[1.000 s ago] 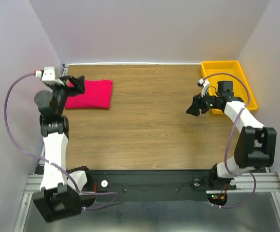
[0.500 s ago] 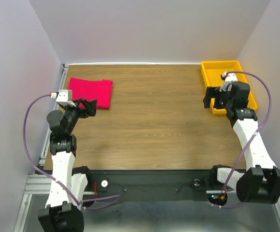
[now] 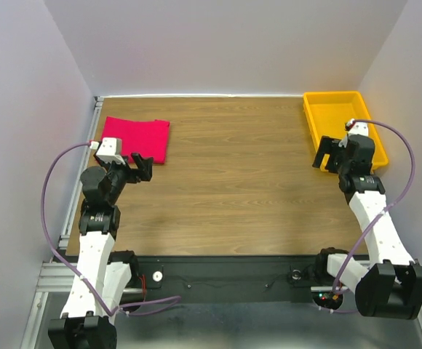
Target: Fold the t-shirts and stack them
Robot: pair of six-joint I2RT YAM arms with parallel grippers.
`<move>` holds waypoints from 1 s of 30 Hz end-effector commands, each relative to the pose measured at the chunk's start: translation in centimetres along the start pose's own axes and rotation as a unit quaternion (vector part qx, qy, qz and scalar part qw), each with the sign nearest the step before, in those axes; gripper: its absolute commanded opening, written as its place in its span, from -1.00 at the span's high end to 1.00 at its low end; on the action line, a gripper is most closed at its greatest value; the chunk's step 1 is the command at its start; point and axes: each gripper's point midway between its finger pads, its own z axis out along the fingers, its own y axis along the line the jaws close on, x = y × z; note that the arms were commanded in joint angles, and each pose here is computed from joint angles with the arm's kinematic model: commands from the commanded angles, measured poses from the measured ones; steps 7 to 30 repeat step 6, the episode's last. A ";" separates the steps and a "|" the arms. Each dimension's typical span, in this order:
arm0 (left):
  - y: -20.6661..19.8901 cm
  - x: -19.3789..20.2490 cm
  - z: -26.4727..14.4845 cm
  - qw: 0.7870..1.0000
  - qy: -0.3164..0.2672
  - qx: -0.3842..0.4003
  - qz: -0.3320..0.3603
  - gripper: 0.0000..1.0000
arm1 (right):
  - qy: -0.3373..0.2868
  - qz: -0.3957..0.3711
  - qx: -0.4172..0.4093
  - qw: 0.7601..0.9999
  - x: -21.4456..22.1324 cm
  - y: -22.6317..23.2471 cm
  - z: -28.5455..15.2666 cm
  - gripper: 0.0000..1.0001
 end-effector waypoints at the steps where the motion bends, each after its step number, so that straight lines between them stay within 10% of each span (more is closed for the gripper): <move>1: -0.4 -2.3 -0.2 0.999 -0.032 0.000 0.018 -0.96 | -0.059 -0.007 0.009 0.998 -3.0 -0.4 -0.7 -0.99; 30: -0.1 -1.8 0.1 1.000 -0.024 -0.006 0.018 -0.96 | -0.057 -0.024 -0.004 0.998 -2.7 -0.1 -0.6 -1.00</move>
